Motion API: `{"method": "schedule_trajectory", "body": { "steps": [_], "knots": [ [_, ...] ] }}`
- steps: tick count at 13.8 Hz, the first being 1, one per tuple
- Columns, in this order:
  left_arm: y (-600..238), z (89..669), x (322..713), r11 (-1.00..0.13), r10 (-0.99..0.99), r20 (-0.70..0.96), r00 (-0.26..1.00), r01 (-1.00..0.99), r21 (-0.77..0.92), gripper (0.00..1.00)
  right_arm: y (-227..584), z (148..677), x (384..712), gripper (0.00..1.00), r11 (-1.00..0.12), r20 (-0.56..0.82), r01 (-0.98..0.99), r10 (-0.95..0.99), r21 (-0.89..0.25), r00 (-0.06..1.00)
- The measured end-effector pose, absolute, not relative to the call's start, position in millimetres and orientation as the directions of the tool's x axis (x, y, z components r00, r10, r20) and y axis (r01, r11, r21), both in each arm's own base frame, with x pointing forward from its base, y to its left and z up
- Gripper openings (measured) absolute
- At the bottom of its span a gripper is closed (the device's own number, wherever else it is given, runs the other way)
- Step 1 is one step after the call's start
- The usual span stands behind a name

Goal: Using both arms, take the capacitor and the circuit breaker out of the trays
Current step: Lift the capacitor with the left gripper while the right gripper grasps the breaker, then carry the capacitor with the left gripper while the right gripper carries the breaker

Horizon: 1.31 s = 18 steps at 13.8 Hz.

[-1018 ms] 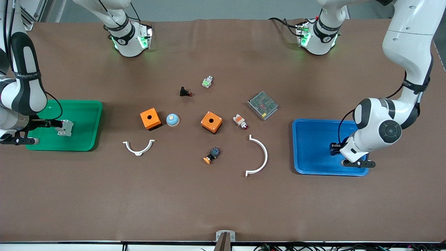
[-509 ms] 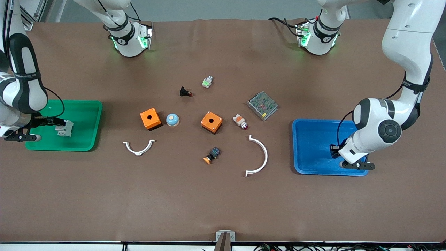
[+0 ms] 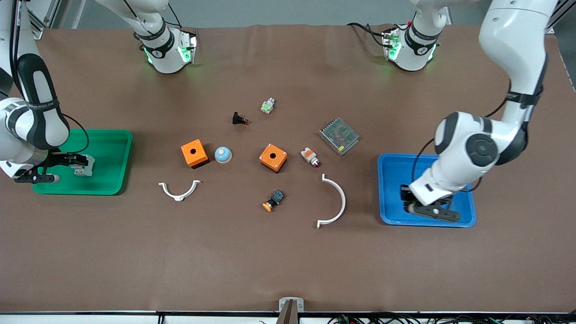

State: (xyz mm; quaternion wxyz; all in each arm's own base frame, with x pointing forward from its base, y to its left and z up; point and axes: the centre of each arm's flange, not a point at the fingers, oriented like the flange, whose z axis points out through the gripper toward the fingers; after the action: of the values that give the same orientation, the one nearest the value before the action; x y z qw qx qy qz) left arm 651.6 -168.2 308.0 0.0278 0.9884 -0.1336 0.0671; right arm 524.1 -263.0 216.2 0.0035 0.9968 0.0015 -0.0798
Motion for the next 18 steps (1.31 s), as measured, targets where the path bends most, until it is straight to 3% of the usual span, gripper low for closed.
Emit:
{"method": "schedule_trajectory", "body": {
  "steps": [3, 9, 15, 16, 18],
  "knots": [
    [-241, 286, 647, -0.970, -0.219, 0.125, 0.968, -0.229, 0.078, 0.34, -261, 214, 525, 0.41, -1.000, -0.161, 0.004, 0.004, 0.003, 0.987],
    [-359, 233, 619, -0.989, -0.116, 0.081, 0.990, -0.123, 0.084, 0.34, -249, 226, 531, 0.40, -0.999, -0.219, 0.017, 0.025, -0.041, 0.975],
    [-403, 195, 600, -0.998, -0.048, 0.075, 0.996, -0.050, 0.031, 0.35, -140, 365, 576, 0.40, -0.997, -0.293, 0.011, 0.035, -0.082, 0.955],
    [-401, 195, 603, -0.999, -0.043, 0.078, 0.996, -0.045, 0.028, 0.40, -103, 380, 580, 0.40, -0.998, -0.306, -0.005, 0.016, -0.067, 0.952],
    [-395, 204, 613, -0.999, -0.030, 0.098, 0.995, -0.033, 0.029, 0.61, -23, 391, 587, 0.40, -0.999, -0.315, -0.036, -0.027, -0.023, 0.949]
  ]
}}
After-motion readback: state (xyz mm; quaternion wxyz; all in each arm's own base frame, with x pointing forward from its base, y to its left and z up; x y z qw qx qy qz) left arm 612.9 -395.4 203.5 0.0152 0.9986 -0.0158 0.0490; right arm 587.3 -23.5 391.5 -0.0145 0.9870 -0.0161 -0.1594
